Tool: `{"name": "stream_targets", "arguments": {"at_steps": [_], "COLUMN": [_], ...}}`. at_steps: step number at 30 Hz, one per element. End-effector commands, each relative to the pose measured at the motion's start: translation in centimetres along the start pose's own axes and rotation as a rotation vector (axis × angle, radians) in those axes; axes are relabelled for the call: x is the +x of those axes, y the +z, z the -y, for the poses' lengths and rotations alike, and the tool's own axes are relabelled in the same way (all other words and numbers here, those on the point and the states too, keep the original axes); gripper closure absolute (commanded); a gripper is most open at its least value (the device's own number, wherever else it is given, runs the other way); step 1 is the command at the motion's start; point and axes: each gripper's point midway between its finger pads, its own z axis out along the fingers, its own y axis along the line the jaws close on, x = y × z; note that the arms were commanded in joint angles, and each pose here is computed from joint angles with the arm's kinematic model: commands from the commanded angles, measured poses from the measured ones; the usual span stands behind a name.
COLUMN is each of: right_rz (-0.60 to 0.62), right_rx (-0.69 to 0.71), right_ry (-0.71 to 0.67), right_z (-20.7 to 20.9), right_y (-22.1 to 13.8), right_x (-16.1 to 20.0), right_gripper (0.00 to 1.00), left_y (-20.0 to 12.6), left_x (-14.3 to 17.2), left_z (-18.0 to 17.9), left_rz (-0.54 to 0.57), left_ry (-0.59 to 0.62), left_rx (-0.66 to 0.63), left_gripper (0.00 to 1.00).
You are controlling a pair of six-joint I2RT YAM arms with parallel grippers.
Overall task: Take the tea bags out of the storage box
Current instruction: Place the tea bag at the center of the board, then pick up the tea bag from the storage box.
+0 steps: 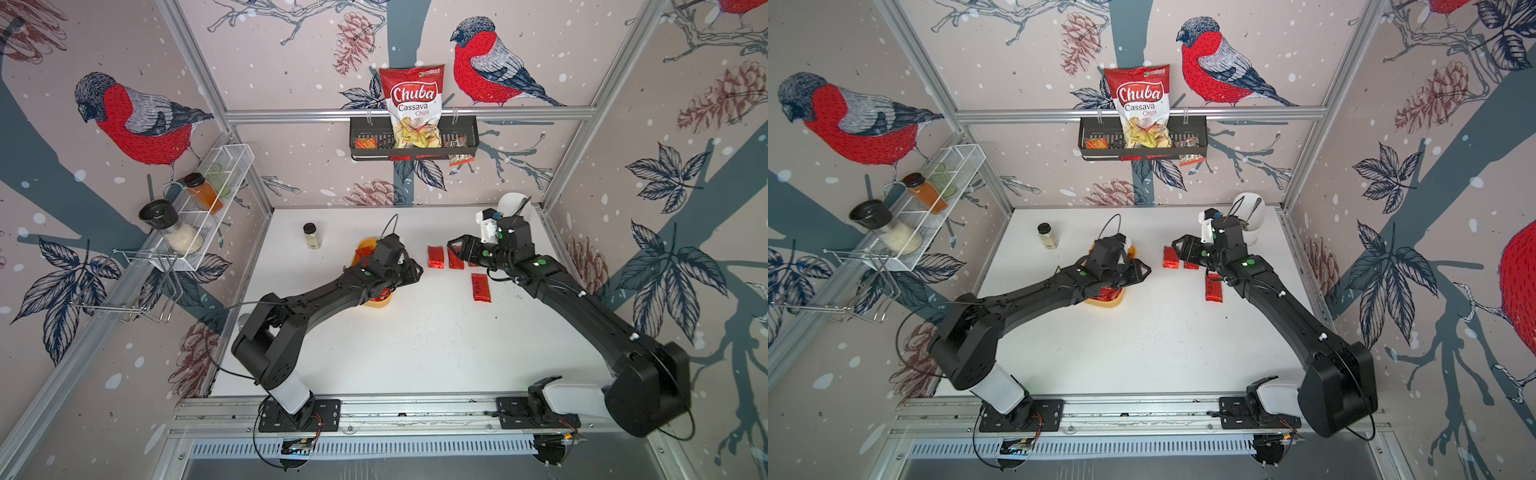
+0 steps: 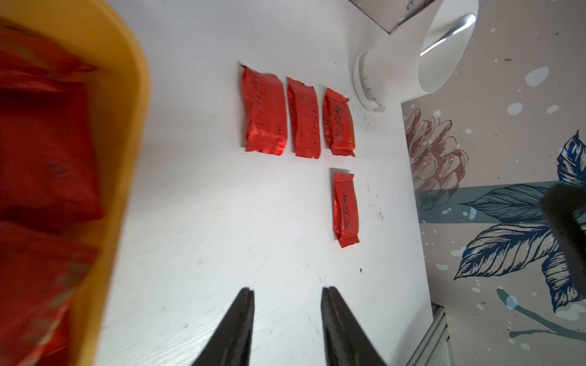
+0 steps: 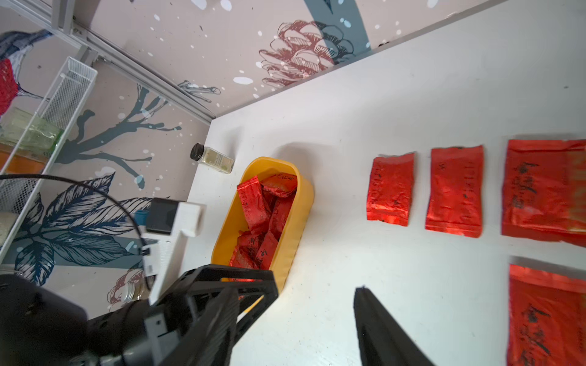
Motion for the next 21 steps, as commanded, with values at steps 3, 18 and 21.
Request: {"name": "stream_targets", "arguments": {"at_steps": [3, 18, 21], "right_rz": [-0.113, -0.636, -0.675], "right_rx": [-0.102, -0.199, -0.185], "right_ry": [-0.092, -0.399, -0.405], "right_z": [-3.2, -10.7, -10.3], "right_y": [4.8, 18.8, 20.1], "right_x": [1.0, 13.7, 15.0], "right_gripper": [0.38, 0.45, 0.47], "left_y": [-4.6, -13.9, -13.8], "left_x": [-2.0, -2.8, -2.2], "left_z": [-6.2, -16.4, -16.7], "left_rz": [0.1, 0.273, 0.265], "left_ry": [-0.064, -0.262, -0.266], "left_rx": [-0.1, -0.189, -0.188], "left_gripper": [0.59, 0.58, 0.58]}}
